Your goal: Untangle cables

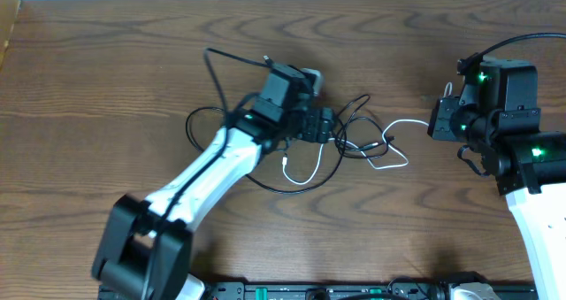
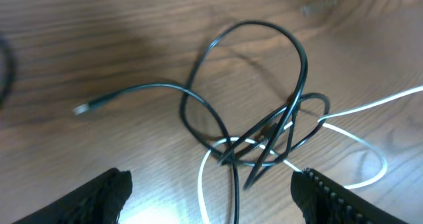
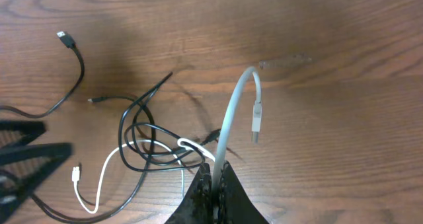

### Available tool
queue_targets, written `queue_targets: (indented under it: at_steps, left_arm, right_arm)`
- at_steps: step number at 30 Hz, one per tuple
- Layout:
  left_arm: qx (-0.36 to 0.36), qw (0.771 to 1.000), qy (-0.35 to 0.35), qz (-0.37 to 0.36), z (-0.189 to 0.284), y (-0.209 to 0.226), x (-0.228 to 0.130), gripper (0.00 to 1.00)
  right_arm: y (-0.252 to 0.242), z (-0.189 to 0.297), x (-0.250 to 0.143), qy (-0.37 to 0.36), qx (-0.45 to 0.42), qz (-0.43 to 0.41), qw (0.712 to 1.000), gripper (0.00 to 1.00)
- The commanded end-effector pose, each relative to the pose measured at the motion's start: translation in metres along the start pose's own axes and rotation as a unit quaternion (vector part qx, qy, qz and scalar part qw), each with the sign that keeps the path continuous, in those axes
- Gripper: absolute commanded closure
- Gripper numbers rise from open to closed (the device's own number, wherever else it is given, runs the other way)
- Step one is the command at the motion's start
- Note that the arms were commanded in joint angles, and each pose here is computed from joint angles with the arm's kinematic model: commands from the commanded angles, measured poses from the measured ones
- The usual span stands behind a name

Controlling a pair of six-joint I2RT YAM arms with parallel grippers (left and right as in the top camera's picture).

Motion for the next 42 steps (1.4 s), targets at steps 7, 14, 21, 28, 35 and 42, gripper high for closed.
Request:
queue_targets:
  at_steps: [7,14,21,28,35,42]
  left_arm:
    - [-0.025,0.996,0.025,-0.080,-0.054,-0.014,-0.022,0.15]
    - [-0.031,0.995,0.024,-0.088,-0.079,-0.011,-0.027,0.15]
    - [-0.036,0.995,0.007,-0.092,-0.087,-0.011,-0.023,0.51]
    - [-0.021,0.997,-0.002,-0.072,-0.066,0.001,-0.009,0.93]
    - [0.127,0.992,-0.017,0.004,0.015,0.060,0.011,0.93]
    - [0.178,0.980,-0.054,0.069,0.073,0.101,0.027,0.93]
  right_arm:
    - [-0.001,0.003,0.004,-0.005,-0.005,-0.008,1.000,0.99]
    - [-0.001,0.003,0.004,-0.005,-0.005,-0.011,1.000,0.99]
    - [-0.001,0.003,0.003,-0.004,-0.004,-0.011,1.000,0.99]
    - [-0.009,0.003,0.001,0.002,-0.040,-0.011,0.999,0.99]
    - [-0.082,0.026,-0.017,0.019,-0.327,-0.120,0.937,0.99]
    - [-0.153,0.052,-0.042,0.025,-0.422,-0.256,0.869,0.99]
Point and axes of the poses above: each gripper's point midway between its finger pads, its own z axis back along the fingers, its own y axis along the line the jaws close on, x = y × z, the point moved 7 cm from there along z, back along the fingers, and after that the axes turned 13 degrees about z, right-handed, at the moved point
